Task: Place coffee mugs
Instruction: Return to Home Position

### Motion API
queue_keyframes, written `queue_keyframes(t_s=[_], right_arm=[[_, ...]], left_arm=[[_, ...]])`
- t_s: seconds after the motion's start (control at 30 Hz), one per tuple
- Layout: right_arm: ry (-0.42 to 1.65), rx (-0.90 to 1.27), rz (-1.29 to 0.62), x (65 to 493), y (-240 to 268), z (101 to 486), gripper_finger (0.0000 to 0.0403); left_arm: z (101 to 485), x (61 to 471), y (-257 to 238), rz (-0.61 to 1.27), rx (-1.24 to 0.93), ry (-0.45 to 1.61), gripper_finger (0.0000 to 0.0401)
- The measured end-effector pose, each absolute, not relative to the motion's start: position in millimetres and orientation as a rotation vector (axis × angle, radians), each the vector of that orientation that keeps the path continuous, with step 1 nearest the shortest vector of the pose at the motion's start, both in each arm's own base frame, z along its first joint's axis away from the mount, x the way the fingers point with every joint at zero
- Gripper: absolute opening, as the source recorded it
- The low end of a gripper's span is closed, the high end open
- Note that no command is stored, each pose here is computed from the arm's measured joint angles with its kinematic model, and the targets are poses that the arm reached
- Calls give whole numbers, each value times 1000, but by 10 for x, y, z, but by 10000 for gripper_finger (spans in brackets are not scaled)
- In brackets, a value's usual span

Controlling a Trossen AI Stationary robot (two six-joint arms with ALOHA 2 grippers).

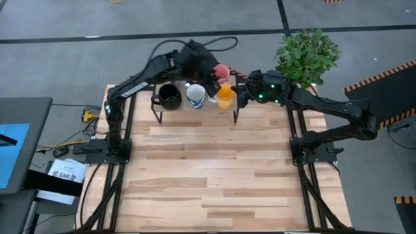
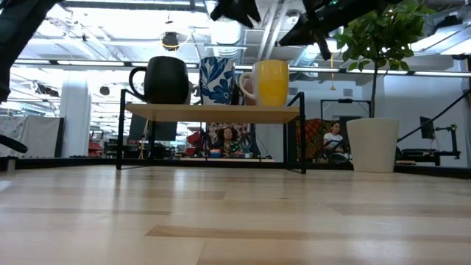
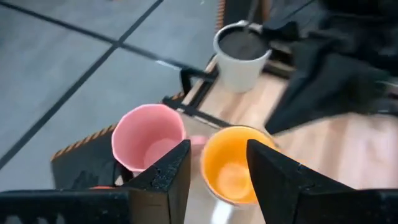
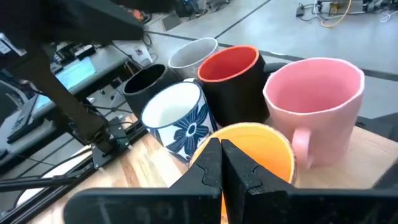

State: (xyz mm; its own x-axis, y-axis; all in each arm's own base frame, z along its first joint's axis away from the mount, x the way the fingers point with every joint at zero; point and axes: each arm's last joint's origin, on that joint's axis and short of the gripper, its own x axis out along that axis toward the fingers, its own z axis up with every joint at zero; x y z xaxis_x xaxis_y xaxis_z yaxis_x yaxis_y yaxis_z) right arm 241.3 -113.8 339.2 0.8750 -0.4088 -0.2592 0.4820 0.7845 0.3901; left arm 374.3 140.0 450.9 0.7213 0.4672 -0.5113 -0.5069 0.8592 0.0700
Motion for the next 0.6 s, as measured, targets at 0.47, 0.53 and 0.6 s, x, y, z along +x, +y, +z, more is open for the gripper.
queue_keyframes(t_s=[0.47, 0.53, 0.6], right_arm=[[167, 423, -414, 2092, -829, 3617, 20], [159, 419, -395, 2074, -781, 3642, 20], [154, 413, -379, 2061, -740, 3660, 20]], left_arm=[[5058, 3388, 441, 304, 26, 390, 3], [5071, 3380, 307, 310, 56, 388, 1], [5081, 3383, 190, 310, 69, 364, 0]])
